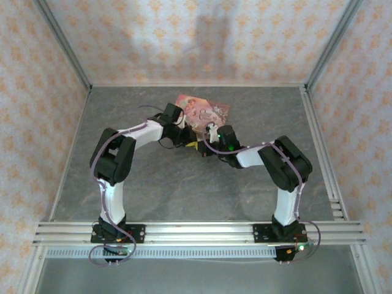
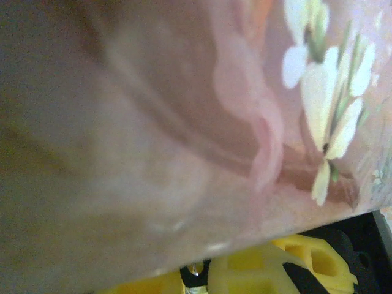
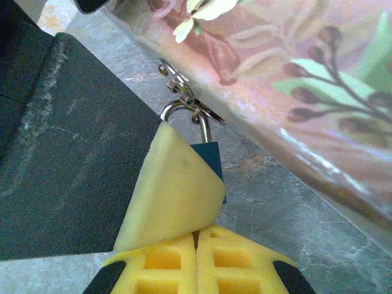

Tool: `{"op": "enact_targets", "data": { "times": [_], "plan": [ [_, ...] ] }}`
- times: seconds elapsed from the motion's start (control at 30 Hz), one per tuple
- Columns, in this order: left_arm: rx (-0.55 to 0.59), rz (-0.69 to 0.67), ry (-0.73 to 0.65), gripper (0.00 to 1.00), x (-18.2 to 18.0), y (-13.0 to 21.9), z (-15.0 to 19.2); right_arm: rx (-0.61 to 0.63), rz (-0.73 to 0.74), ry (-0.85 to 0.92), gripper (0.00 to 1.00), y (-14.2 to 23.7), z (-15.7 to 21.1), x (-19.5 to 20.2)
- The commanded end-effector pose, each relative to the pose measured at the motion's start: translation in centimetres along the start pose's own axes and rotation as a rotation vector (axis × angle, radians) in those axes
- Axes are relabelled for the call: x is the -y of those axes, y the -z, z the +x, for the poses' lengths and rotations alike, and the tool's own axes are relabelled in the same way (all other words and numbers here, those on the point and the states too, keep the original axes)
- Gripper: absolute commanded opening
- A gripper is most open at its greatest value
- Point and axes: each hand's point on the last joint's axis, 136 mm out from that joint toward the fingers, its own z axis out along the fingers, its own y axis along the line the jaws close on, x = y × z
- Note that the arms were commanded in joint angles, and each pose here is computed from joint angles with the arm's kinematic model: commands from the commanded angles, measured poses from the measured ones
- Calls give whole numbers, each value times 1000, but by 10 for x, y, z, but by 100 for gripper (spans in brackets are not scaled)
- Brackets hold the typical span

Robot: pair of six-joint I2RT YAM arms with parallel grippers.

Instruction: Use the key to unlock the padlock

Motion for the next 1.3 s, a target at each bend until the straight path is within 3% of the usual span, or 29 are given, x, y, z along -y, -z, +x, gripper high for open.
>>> {"op": "enact_targets", "data": {
  "times": [0.0,0.07,0.17,0.23,0.5,0.73,1.1,1.27],
  "plan": [
    [9,91,-33,18,32,15,4,43,-110,-67,0,-4,-8,-13],
    [24,84,-39,23,30,15,3,32,-110,-98,3,-7,-6,-9],
    [46,98,-58,26,39,26,3,25,-29,-74,28,-3,0,5],
    [45,96,-64,27,39,28,3,8,0,-51,34,0,3,9],
    [54,71,-70,27,35,33,7,-18,119,32,36,21,11,21],
    [109,8,-102,27,25,60,16,-58,195,174,38,38,9,15],
    [328,-140,-69,30,-15,115,13,-4,249,299,46,-4,-9,-19],
    [410,-174,-11,37,-35,137,15,57,374,286,51,-22,-12,-26]
  ]
}}
